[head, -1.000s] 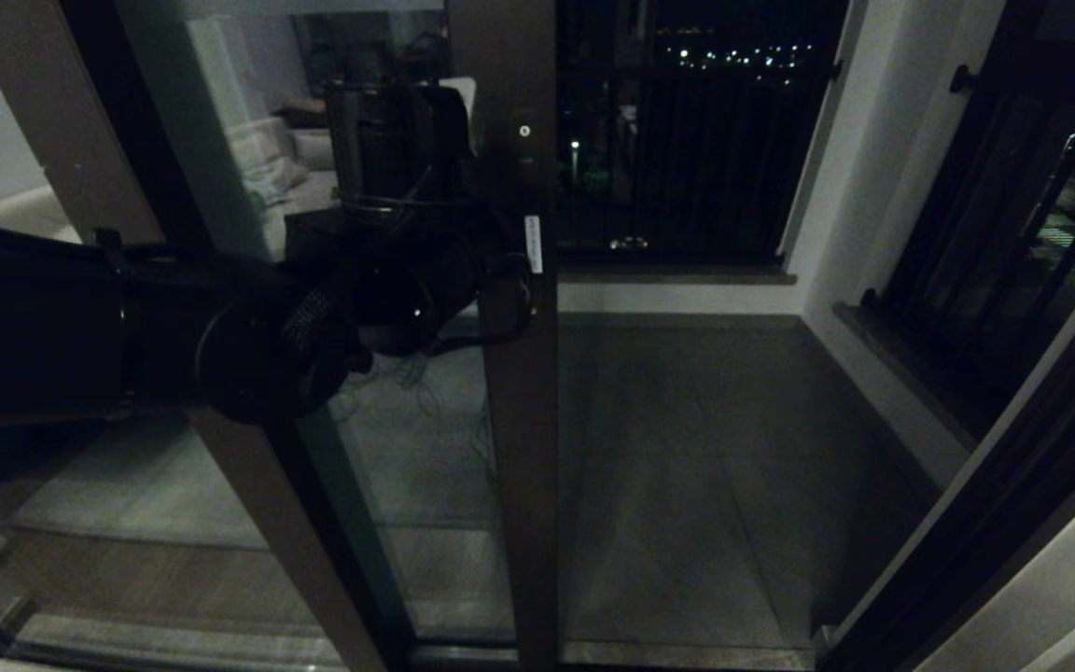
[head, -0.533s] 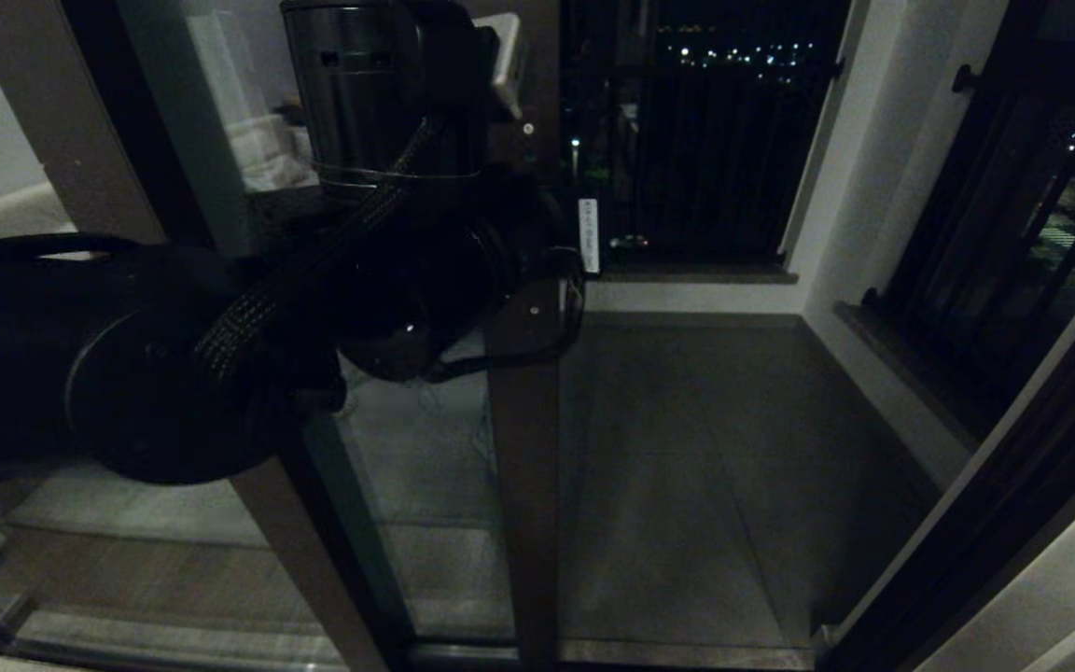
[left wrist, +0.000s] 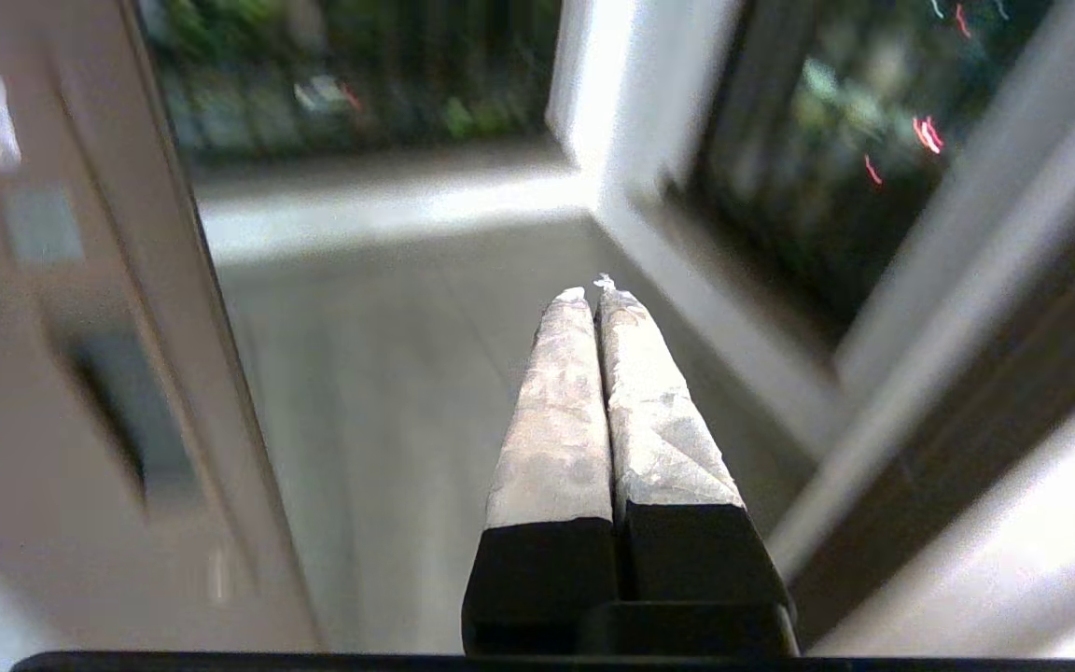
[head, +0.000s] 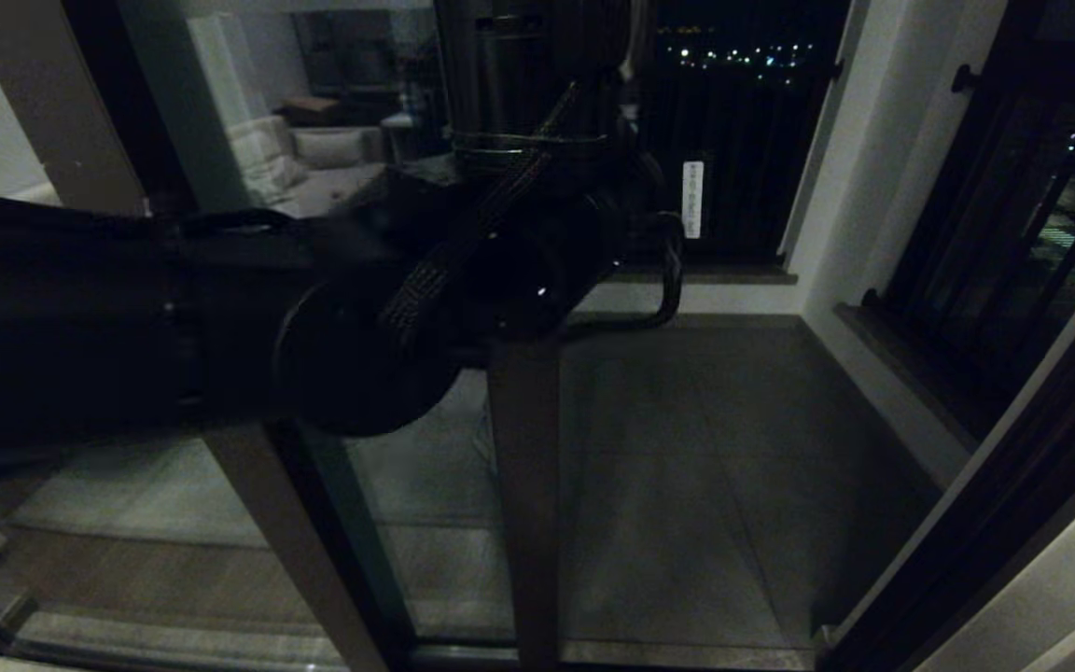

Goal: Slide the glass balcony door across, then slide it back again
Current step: Open the slid door

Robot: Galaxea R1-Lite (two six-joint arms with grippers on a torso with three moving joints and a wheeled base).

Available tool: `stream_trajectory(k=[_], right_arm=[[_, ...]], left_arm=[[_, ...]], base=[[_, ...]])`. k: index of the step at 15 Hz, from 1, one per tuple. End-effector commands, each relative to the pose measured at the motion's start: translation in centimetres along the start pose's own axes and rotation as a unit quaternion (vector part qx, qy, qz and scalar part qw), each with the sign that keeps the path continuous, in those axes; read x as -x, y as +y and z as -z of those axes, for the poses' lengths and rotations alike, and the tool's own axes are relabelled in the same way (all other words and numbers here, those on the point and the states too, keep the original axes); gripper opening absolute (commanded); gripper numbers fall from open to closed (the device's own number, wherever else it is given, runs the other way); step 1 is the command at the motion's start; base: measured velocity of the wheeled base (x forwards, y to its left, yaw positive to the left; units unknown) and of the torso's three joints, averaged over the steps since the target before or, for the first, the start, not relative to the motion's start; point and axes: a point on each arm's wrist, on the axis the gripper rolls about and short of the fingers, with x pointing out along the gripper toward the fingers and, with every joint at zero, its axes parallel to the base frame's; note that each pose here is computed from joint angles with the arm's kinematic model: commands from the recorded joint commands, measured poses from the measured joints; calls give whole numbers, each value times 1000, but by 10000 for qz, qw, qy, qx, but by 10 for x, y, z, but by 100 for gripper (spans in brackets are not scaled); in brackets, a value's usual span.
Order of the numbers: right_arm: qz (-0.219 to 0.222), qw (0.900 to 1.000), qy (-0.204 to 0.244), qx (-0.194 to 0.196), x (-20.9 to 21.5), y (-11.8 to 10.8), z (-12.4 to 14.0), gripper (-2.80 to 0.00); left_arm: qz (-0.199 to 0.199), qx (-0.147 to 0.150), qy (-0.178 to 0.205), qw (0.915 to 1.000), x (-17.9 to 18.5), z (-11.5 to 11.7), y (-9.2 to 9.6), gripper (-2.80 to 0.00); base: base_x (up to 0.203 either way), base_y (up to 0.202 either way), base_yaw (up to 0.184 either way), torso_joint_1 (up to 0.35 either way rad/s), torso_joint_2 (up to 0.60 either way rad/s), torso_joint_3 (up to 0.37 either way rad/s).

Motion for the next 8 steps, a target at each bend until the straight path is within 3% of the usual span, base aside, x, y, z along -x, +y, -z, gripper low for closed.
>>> stream_trajectory(k=[1,2,8], right_arm=[[-5,10000,1,3,0,0,0,-280],[-5,10000,1,3,0,0,0,-280],[-5,10000,1,3,0,0,0,-280]], left_arm=[[-623,-197,182,9977,-52,38,20,-280],[-863,-259,242,9956,-58,42,30,-280],[-1363,-342,324,9896,-63,44,58,-280]], base=[[0,0,0,0,0,0],[0,0,0,0,0,0],[0,0,0,0,0,0]])
